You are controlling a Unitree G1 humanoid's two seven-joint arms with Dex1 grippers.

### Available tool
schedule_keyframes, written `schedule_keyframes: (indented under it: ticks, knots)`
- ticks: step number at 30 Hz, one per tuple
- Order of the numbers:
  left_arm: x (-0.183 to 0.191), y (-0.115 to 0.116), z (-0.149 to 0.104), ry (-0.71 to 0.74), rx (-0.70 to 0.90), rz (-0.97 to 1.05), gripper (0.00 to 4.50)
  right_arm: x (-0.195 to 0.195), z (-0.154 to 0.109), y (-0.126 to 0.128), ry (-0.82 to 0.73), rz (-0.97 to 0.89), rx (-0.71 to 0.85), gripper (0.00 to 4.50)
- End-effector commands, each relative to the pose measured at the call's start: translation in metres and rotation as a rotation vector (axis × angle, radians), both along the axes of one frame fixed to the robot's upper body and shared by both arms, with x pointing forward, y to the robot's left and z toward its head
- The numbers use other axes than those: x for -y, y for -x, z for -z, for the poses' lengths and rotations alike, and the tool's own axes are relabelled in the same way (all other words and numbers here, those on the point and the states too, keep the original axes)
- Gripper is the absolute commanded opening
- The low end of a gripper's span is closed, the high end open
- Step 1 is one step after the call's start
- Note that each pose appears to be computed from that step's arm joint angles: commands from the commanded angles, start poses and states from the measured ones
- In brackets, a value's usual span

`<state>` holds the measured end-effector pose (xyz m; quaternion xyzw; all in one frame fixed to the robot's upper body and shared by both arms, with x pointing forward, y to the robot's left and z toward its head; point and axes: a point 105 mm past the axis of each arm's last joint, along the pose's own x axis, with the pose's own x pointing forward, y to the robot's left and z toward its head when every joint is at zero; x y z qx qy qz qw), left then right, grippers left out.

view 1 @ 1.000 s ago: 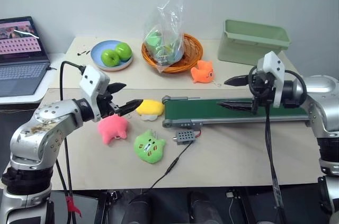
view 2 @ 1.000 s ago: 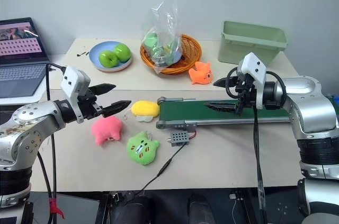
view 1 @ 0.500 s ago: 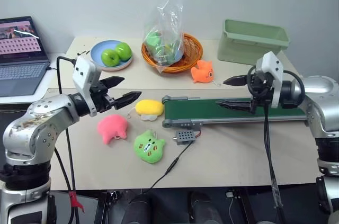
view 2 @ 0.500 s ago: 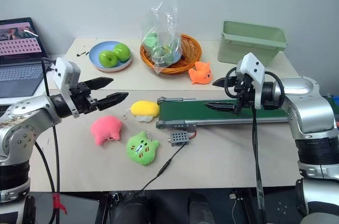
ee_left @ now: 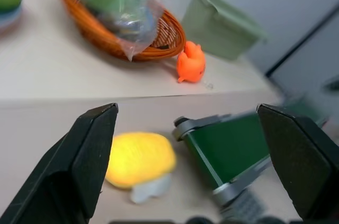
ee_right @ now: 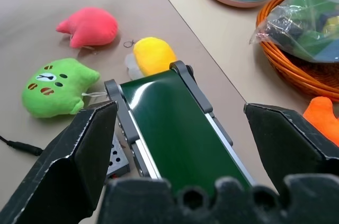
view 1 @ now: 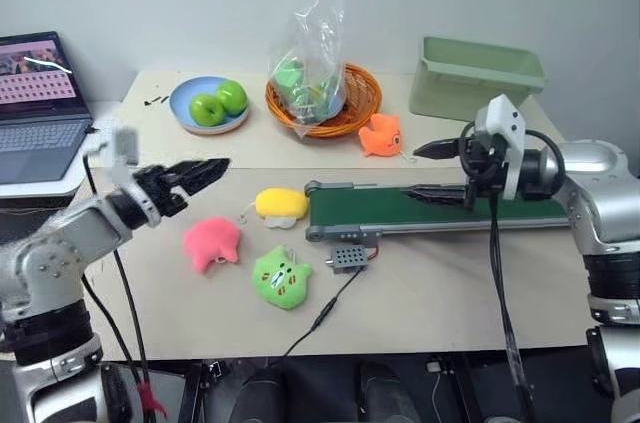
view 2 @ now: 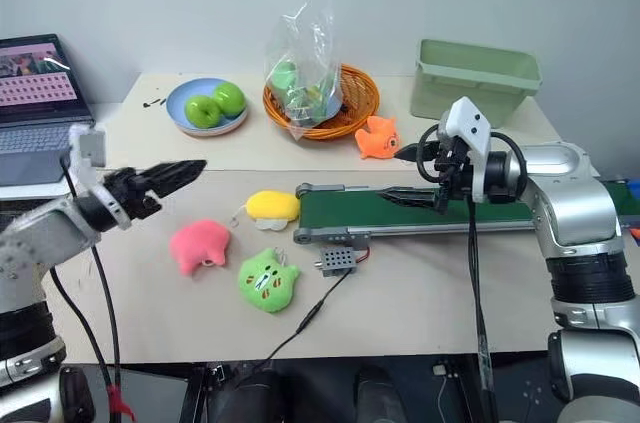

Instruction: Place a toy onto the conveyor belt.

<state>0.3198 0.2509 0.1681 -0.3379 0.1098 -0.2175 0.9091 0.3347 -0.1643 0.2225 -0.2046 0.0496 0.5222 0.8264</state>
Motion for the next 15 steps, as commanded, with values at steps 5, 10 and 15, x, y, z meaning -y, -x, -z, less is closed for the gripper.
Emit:
schedule_keyframes:
  ticks: [5,10,15]
  knots:
    - [-0.059,0.046,0.053,0.334,-0.190,-0.159,4.48,-0.002,-0.001,0.015,0.027,-0.106,-0.012,4.50]
    - [-0.054,0.062,0.076,0.336,-0.244,-0.127,4.48,0.001,0.002,0.011,0.035,-0.084,-0.016,4.50]
    - [-0.049,0.060,0.114,0.325,-0.350,-0.151,4.48,0.002,0.001,0.009,0.036,-0.068,-0.008,4.50]
